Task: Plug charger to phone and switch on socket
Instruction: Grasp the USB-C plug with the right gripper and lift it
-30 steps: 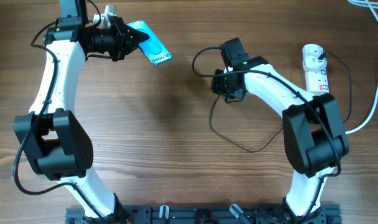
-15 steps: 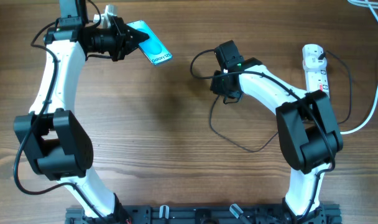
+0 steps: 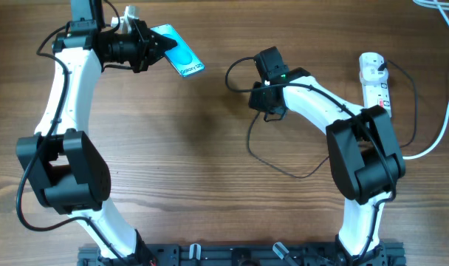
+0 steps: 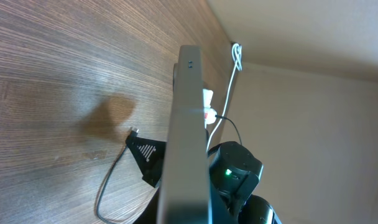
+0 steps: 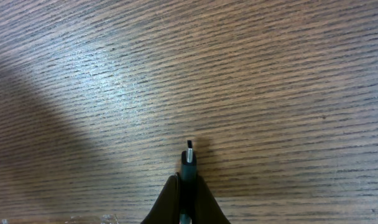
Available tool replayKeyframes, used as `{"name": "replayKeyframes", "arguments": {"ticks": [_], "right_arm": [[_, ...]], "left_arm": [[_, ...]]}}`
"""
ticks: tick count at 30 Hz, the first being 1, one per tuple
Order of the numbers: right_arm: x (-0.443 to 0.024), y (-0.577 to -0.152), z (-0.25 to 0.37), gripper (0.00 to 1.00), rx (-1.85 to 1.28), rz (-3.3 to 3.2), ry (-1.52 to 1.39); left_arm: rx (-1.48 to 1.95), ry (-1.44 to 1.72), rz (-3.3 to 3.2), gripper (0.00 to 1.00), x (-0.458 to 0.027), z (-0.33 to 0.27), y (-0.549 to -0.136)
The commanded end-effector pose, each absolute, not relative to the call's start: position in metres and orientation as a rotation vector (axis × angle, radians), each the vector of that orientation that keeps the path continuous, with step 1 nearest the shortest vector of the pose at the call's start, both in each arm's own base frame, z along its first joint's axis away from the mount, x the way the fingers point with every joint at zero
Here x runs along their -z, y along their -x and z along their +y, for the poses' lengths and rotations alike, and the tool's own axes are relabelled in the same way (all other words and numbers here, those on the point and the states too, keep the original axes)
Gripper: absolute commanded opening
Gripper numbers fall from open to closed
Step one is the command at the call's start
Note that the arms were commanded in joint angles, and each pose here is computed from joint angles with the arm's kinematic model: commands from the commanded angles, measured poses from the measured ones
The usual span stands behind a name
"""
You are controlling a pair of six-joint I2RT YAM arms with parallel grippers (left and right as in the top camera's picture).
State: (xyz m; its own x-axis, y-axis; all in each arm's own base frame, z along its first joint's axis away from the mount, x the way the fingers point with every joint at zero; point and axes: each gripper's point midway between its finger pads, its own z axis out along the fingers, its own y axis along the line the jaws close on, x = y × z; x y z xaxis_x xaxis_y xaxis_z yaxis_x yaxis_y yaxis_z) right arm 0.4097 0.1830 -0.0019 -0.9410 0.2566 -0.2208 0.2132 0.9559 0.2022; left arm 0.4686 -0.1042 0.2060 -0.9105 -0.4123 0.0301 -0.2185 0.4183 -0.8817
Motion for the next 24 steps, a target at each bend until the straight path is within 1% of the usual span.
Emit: {"name": "replayKeyframes", "arguments": {"ticks": [1,4,5,7,11,14,17,20,21,24], "right_arm": [[0.025,-0.399,0.184,0.04,-0.251,2.929,-0.353],[0.004,-0.404,0.191,0.04,-0.347,2.901,-0.293],[-0.017,-0.409,0.202,0.04,-0.477,2.863,-0.148],[-0.044,-0.412,0.212,0.04,-0.605,2.803,-0.009],[-0.133,-0.407,0.224,0.04,-0.891,2.579,0.292],[-0.194,-0.382,0.233,0.04,-1.146,2.388,0.513],[-0.217,-0.36,0.243,0.04,-1.342,2.309,0.599],[-0.239,-0.34,0.255,0.04,-1.567,2.211,0.679],[-0.248,-0.332,0.257,0.04,-1.651,2.17,0.705],[-0.261,-0.321,0.26,0.04,-1.772,2.11,0.739]], "left_arm": [[1.541,0.511,2.443,0.04,-0.226,-0.108,-0.466],[1.54,0.511,2.443,0.04,-0.226,-0.108,-0.466],[1.54,0.511,2.443,0.04,-0.226,-0.108,-0.466],[1.54,0.512,2.443,0.04,-0.226,-0.108,-0.466],[1.528,0.516,2.445,0.04,-0.225,-0.107,-0.467],[1.495,0.512,2.449,0.04,-0.222,-0.105,-0.468],[1.505,0.474,2.443,0.04,-0.224,-0.108,-0.467],[1.621,0.242,2.361,0.04,-0.244,-0.122,-0.461],[1.651,0.195,2.335,0.04,-0.249,-0.125,-0.46],[1.714,0.122,2.285,0.04,-0.26,-0.129,-0.458]]}}
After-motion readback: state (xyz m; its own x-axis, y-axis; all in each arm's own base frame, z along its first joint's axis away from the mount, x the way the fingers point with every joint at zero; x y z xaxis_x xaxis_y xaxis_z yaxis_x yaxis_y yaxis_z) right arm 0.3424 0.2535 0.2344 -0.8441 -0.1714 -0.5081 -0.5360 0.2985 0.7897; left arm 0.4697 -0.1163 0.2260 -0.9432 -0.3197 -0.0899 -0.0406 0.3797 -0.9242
